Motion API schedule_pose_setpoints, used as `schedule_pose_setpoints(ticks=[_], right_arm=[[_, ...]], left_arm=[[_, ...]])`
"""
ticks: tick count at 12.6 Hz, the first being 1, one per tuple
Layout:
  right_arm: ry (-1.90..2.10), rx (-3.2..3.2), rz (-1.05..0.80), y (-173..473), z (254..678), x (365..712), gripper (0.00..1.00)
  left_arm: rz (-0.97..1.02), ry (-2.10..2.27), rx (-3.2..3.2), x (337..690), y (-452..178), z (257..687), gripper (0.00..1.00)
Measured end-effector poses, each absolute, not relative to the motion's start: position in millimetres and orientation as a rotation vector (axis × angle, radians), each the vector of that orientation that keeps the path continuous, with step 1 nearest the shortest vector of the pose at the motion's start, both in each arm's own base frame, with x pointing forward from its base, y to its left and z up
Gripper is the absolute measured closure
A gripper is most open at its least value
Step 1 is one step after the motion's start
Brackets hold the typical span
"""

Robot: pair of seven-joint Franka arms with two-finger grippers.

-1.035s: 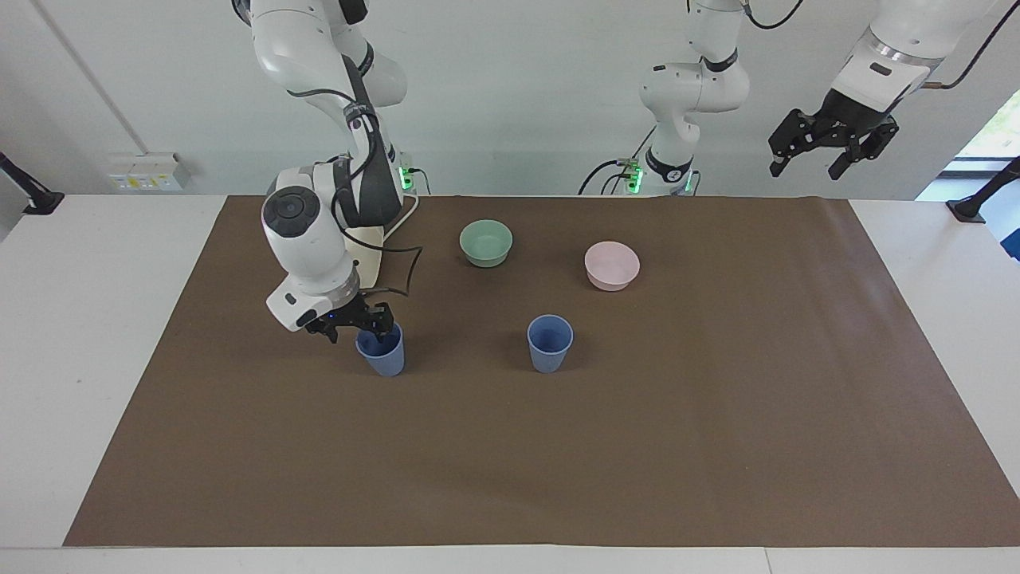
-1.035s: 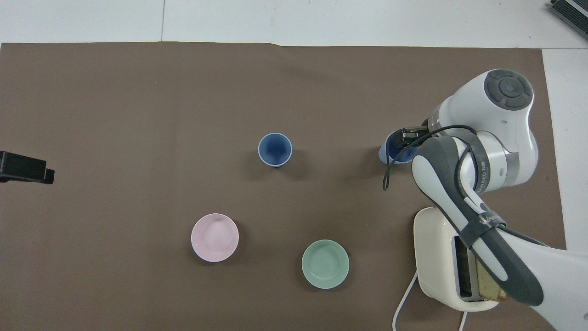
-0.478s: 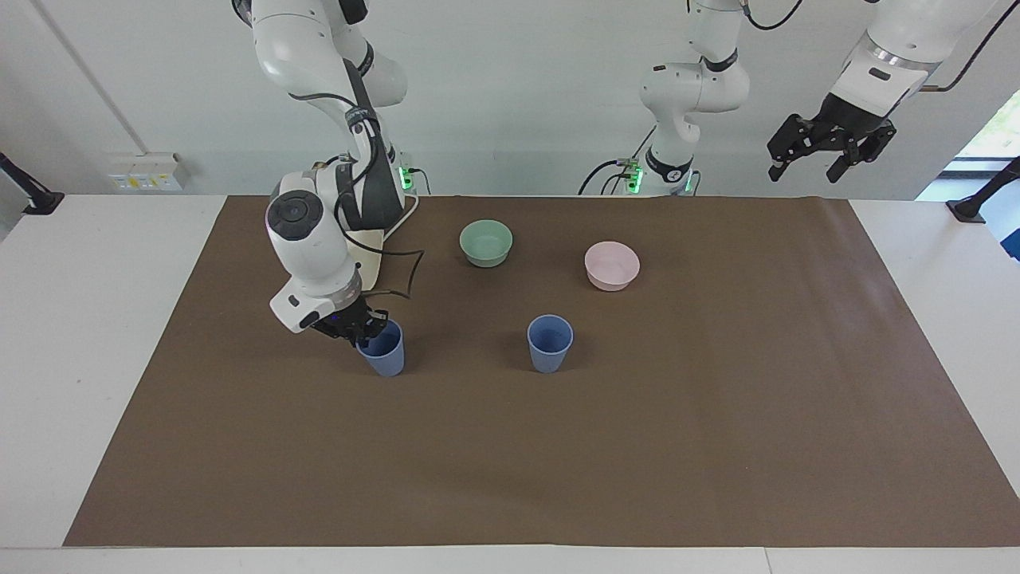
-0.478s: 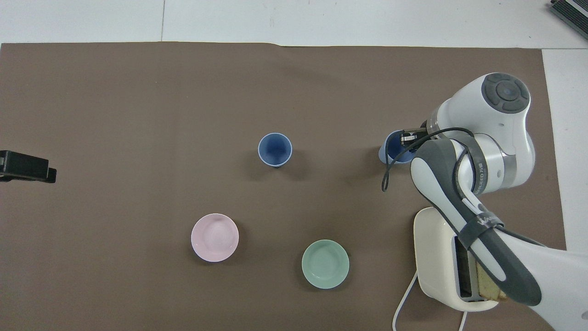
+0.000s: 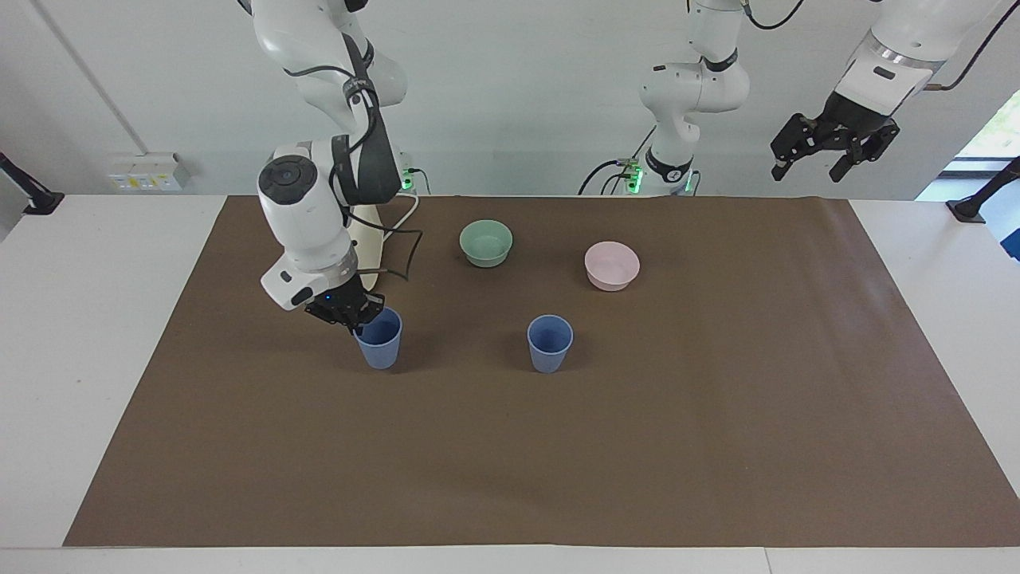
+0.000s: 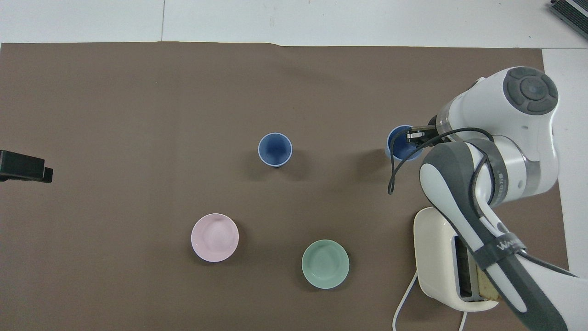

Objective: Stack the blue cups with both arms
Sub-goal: 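Carry the blue cup with the right gripper and lower it into the first cup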

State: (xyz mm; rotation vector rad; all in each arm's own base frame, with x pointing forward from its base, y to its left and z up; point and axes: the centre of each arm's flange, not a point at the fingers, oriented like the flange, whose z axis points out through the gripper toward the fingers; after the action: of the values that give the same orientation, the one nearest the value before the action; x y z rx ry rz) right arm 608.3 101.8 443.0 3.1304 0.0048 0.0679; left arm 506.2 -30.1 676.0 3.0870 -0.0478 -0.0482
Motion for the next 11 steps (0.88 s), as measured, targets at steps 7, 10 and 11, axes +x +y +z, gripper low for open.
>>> schedule_pose_setpoints(ticks=[7,10,11], right_arm=[[-0.061,3.235,0.193,286,527,554,0.95],[-0.122,3.264,0.141,325,534,554,0.95],[-0.145,3.269,0.127,338,526,560,0.95]], left_arm=[[-0.047,-0.045,3.087,506,-29,676,0.00],[-0.047,-0.045,3.087,506,-29,676,0.00],[-0.047,-0.045,3.087,506,-29,676,0.00]])
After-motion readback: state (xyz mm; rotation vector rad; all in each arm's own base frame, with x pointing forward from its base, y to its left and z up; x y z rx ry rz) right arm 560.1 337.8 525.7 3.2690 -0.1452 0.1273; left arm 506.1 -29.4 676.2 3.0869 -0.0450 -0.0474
